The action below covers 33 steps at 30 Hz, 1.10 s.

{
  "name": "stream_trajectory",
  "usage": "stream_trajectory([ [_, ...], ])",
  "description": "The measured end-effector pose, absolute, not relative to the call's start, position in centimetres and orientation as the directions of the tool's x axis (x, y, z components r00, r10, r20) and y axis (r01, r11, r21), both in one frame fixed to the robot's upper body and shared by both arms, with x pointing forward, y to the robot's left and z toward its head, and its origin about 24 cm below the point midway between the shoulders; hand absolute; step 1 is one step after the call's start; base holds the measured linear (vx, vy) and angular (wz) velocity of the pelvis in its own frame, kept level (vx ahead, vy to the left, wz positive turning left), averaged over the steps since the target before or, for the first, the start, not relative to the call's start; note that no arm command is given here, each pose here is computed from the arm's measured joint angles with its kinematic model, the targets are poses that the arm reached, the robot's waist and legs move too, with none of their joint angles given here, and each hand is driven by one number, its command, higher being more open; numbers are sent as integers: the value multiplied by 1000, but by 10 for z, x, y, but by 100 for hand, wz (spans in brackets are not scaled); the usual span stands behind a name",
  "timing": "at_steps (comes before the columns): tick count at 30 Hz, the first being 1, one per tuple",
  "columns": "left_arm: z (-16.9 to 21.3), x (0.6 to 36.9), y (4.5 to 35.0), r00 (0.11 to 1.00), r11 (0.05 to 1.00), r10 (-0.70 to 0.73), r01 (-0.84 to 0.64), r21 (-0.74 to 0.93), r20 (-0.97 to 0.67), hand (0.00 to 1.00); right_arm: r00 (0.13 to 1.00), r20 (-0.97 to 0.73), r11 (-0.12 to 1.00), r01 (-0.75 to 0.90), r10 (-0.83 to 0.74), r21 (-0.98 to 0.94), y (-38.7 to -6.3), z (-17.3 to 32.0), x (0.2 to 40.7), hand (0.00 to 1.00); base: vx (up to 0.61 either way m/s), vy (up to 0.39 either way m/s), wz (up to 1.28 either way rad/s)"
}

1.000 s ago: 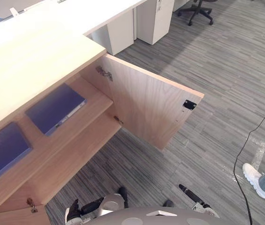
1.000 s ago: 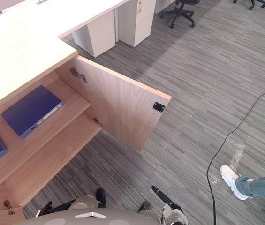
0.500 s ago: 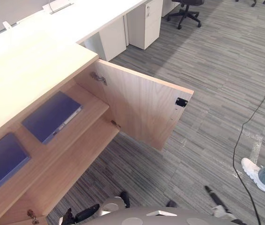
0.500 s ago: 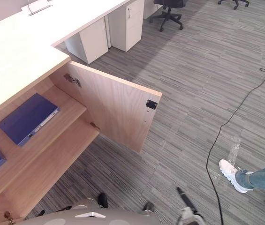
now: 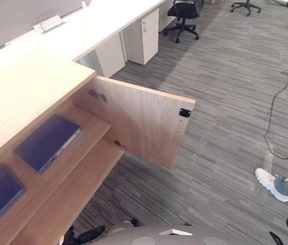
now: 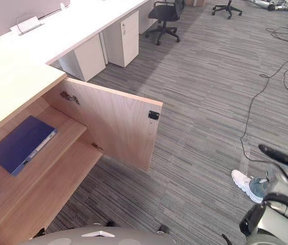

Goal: Walk over to the cabinet, pick up the folder, carry it to the office cabinet, place the folder inside the office cabinet, then close the office cabinet door

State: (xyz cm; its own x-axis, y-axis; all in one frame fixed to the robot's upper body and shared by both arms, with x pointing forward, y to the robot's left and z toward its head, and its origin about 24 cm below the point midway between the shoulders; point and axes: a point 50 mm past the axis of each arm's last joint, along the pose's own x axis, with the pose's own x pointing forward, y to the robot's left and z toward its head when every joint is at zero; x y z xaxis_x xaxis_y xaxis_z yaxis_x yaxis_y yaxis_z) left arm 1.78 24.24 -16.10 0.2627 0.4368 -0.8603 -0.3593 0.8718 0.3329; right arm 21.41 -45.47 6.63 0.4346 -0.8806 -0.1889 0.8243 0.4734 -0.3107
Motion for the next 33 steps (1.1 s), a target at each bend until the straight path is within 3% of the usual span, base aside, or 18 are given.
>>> stream_trajectory([
  [8, -162, 16, 238, 267, 888, 417, -325, 326, -869, 100, 560, -23, 519, 749, -828, -412, -444, 121, 262, 100, -27, 30, 12],
  [13, -165, 14, 228, 257, 896, 393, -324, 304, -883, 100, 656, 65, 567, 695, -752, -442, -416, 148, 301, 100, -34, 21, 1],
  [20, -166, 17, 221, 269, 889, 384, -364, 276, -883, 100, 814, 212, 724, 579, -541, -376, -331, 197, 367, 100, -57, 33, 4],
  [22, -165, 17, 220, 273, 889, 385, -366, 275, -881, 100, 866, 238, 770, 501, -441, -396, -294, 206, 385, 100, -34, 9, 6],
  [28, -167, 19, 211, 277, 891, 367, -378, 250, -888, 100, 972, 154, 883, 227, -178, -411, -200, 181, 409, 100, 0, 0, 0],
  [33, -167, 21, 209, 282, 881, 370, -410, 238, -885, 100, 996, 85, 877, 13, 32, -480, -143, 164, 412, 100, -2, 1, -4],
])
